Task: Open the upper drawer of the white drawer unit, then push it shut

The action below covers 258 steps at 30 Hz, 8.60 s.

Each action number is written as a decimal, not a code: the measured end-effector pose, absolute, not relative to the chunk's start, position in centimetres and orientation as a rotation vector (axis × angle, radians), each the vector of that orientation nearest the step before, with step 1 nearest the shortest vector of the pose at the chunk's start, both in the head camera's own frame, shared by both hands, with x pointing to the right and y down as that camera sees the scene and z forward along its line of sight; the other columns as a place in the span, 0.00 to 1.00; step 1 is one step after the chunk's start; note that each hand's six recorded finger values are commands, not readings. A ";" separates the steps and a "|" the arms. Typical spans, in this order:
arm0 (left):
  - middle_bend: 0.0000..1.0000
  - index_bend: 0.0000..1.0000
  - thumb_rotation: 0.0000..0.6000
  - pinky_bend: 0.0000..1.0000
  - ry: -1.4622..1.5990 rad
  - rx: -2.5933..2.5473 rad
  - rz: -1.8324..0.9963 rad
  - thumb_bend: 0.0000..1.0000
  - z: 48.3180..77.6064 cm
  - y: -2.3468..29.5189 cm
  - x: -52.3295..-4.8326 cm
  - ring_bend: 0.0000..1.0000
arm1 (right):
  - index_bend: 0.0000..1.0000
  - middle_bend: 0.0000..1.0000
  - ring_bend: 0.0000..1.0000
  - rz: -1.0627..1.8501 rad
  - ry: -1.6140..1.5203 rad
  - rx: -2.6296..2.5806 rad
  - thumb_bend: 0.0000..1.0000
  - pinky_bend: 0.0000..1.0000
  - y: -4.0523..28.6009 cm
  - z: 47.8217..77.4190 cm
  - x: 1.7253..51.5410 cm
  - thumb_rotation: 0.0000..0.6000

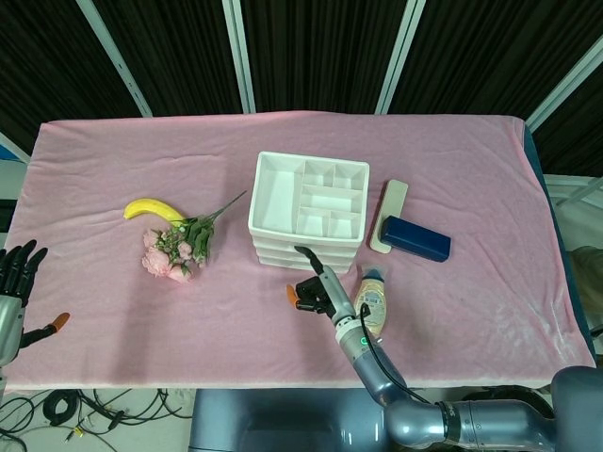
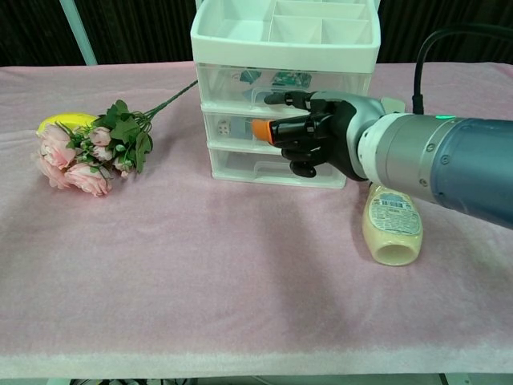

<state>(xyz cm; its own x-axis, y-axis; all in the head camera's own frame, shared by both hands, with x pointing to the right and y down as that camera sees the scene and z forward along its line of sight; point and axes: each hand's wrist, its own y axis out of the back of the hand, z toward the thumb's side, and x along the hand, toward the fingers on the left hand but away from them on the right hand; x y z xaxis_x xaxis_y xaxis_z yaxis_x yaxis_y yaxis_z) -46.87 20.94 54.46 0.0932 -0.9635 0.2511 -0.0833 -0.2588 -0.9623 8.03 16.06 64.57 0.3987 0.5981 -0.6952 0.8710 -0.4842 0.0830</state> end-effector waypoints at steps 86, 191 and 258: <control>0.00 0.00 1.00 0.00 1.085 -1.522 -1.295 0.00 54.5 21.2 -46.8 0.00 | 0.16 0.93 0.93 -1.058 1.257 2.649 0.47 0.88 17.7 57.9 9.1 1.00; 0.00 0.00 1.00 0.00 1.093 -1.534 -1.301 0.00 54.5 21.3 -46.7 0.00 | 0.28 0.95 0.94 -1.813 1.224 3.157 0.15 0.88 10.4 51.3 13.1 1.00; 0.00 0.00 1.00 0.00 1.105 -1.540 -1.322 0.00 54.9 21.1 -46.8 0.00 | 0.37 0.97 0.96 -2.097 0.195 4.061 0.10 0.88 7.9 57.8 8.0 1.00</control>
<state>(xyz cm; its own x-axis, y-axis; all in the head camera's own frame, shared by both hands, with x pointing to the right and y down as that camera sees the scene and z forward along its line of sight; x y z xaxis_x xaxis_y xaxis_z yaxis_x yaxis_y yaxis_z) -46.83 21.12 54.89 0.0695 -0.9559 0.2853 -0.1112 -0.2916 -0.9500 7.99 7.93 57.81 0.7589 0.4971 -0.4207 -0.4111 -0.1353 -0.9015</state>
